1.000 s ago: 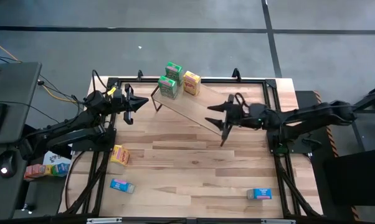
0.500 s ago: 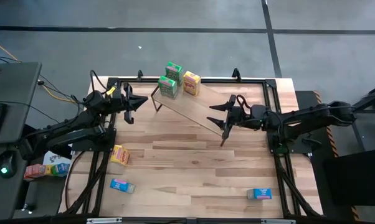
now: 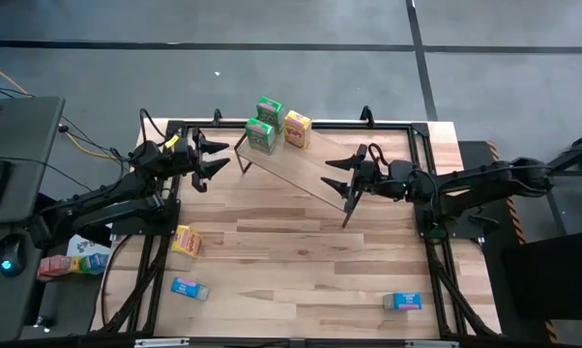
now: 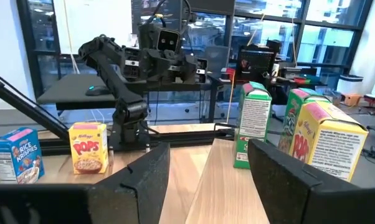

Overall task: Stack cereal on shelf
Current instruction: Put the yellow cereal box on the shelf aligned with the other yellow cereal box

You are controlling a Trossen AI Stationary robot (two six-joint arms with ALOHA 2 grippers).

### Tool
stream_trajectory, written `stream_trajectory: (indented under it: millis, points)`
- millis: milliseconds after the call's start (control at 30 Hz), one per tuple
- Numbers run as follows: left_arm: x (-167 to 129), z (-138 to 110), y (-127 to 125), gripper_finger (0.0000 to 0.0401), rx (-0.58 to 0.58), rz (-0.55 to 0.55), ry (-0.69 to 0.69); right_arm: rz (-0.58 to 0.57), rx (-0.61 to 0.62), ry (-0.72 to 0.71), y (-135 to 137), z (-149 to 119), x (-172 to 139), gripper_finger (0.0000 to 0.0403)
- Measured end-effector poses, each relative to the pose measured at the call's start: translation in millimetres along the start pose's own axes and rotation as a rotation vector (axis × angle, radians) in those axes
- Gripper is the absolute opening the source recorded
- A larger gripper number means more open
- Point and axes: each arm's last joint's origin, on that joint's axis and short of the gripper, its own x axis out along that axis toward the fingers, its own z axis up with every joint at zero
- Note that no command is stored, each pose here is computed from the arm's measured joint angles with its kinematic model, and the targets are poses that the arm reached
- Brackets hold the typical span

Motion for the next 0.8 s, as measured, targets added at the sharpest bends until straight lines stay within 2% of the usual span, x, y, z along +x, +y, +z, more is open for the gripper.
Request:
stream_trajectory:
  millis: [133, 267, 367, 433, 600, 700, 800]
  points:
    - [0.6, 0.3, -2.3, 0.0275, -0.004, -0.029, -0.002, 0.000, 0.000, 0.000, 0.0, 0.1, 0.0, 0.0209]
    - [6.6, 13.7, -8.1, 0.0293, -0.077, -0.063, 0.015, 0.000, 0.000, 0.001, 0.0, 0.0, 0.0, 0.0209]
    - [13.6, 29.5, -14.6, 0.0294, -0.139, -0.064, 0.147, 0.001, -0.002, 0.008, 0.1, -0.7, 0.1, 0.0209]
    - [16.8, 43.7, -18.4, 0.0294, -0.179, 0.016, 0.280, 0.001, -0.002, 0.007, 0.1, -0.7, 0.1, 0.0209]
    - [9.1, 75.7, -30.7, 0.0294, -0.267, 0.300, 0.663, 0.001, -0.002, 0.008, 0.1, -0.7, 0.1, 0.0209]
    - [-4.9, 86.0, -40.2, 0.0294, -0.383, 0.416, 0.825, 0.001, -0.002, 0.009, 0.1, -0.8, 0.1, 0.0209]
    - [-22.8, 80.9, -48.0, 0.0294, -0.494, 0.544, 0.980, 0.003, -0.005, 0.022, 0.2, -2.0, 0.1, 0.0209]
